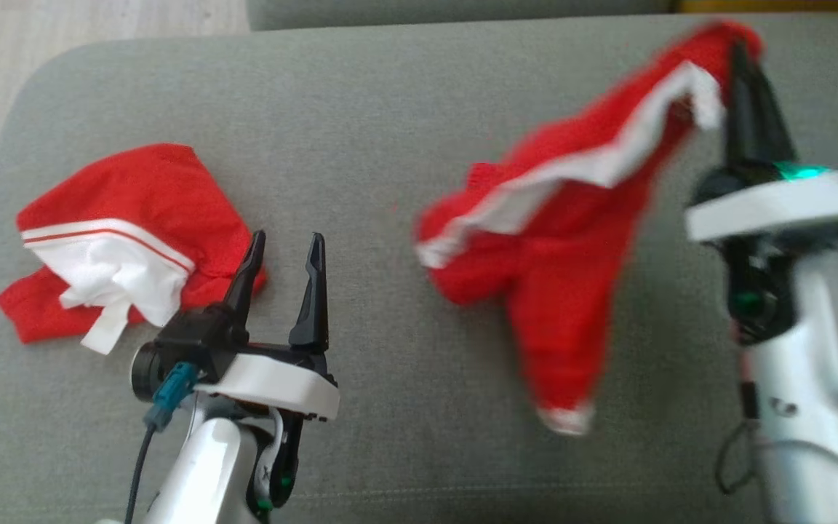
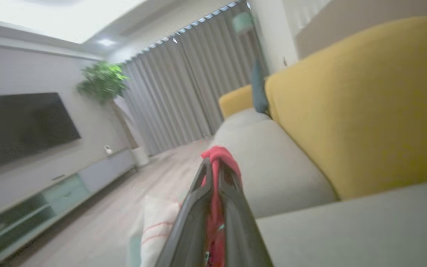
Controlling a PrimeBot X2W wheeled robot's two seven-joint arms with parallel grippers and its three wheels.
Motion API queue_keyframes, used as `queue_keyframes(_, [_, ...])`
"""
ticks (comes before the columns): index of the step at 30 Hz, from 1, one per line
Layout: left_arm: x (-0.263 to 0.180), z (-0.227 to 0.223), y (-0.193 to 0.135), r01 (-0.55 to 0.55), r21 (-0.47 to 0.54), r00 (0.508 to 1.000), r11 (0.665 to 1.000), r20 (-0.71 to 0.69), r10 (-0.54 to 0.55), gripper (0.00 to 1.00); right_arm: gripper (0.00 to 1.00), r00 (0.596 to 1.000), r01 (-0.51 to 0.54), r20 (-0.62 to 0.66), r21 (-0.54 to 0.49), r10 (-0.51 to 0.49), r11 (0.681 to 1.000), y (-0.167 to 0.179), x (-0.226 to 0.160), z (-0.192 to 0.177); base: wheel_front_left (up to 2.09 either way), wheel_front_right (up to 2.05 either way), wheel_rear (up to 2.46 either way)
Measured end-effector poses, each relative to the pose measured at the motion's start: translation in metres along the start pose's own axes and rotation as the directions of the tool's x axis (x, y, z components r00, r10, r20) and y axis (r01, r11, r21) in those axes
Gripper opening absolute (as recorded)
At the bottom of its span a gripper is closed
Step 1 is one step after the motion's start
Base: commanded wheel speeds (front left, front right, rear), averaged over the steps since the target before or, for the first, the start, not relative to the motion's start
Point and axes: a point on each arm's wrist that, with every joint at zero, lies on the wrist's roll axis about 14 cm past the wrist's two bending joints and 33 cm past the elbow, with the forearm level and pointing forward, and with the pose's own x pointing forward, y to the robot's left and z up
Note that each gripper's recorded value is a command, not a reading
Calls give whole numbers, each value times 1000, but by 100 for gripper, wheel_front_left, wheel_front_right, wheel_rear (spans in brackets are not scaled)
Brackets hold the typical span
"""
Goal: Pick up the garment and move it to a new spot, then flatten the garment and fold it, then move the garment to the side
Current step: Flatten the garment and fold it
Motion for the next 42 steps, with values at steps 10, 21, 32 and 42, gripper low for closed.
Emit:
queue_keyframes(10, [9, -17, -10, 45, -7, 998, 999, -42, -45, 100, 100, 826, 431, -295, -218, -480, 876, -164, -88, -66, 0, 0, 0])
queue_keyframes(21, [9, -12, -20, 79, 1, 996, 997, -30, -79, 100, 100, 880, 387, -132, -356, -455, 851, -153, -87, -34, 0, 0, 0])
queue_keyframes(32, [10, -6, -36, 120, -33, 993, 992, -11, -121, 100, 100, 933, 275, -140, -321, -333, 906, -99, -140, -59, 0, 0, 0])
queue_keyframes(42, [13, -24, -60, 202, -86, 977, 976, -57, -207, 100, 100, 935, 285, -110, -329, -336, 900, -102, -137, -53, 0, 0, 0])
